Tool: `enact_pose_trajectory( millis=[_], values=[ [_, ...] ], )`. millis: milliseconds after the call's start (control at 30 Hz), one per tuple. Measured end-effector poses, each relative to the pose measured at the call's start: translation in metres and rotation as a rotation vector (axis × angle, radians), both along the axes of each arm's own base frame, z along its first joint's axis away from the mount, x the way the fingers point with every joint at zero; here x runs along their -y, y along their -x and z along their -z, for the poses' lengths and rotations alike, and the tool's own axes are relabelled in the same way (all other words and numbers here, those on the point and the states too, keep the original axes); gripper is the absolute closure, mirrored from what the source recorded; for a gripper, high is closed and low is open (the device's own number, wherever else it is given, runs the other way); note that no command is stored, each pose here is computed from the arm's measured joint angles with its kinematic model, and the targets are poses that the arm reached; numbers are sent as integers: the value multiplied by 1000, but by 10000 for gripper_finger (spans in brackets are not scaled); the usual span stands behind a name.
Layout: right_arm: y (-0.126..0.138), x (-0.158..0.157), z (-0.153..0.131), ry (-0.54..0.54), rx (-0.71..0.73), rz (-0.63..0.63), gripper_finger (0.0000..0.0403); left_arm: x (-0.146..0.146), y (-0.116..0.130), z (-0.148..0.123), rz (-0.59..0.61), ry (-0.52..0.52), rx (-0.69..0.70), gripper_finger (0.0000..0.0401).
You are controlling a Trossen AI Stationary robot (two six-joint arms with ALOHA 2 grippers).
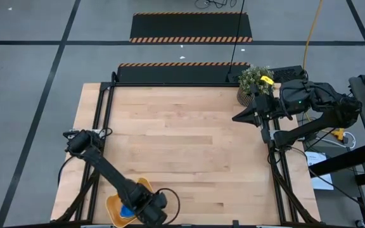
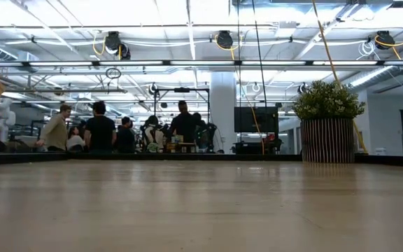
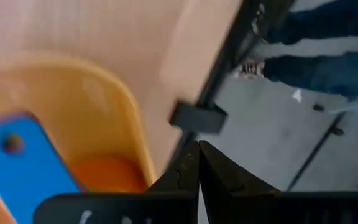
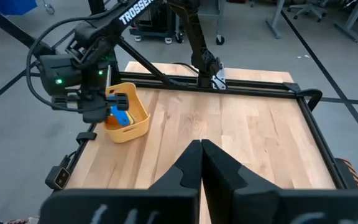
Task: Nest measuring cups in basket
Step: Move the yellow bin to the bottom left of the table
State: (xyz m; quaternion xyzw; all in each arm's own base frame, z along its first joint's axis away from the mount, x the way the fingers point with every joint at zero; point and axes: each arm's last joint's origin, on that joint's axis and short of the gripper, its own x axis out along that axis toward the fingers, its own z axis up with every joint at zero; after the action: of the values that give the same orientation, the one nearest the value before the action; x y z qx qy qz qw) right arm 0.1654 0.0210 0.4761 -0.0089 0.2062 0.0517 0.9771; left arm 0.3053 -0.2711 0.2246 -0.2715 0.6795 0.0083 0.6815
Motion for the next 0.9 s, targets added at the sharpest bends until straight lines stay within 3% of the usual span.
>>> enact_pose_trajectory(
  millis=[200,367,433,667,900],
  values=[
    [3,0,-1,-1,7,0,403,19,10,-6,-26,107,-28,396],
    [5,0,-2,-10,13,-4,403,41,7,-37,-17,267,121,396],
    [6,0,-2,-23,15,-20,403,51,14,-37,-2,280,157,396],
    [9,0,-3,-36,20,-15,403,67,52,-2,-57,154,-17,396],
    [17,1,-6,-75,37,-4,403,60,64,22,-31,67,-75,396]
  ],
)
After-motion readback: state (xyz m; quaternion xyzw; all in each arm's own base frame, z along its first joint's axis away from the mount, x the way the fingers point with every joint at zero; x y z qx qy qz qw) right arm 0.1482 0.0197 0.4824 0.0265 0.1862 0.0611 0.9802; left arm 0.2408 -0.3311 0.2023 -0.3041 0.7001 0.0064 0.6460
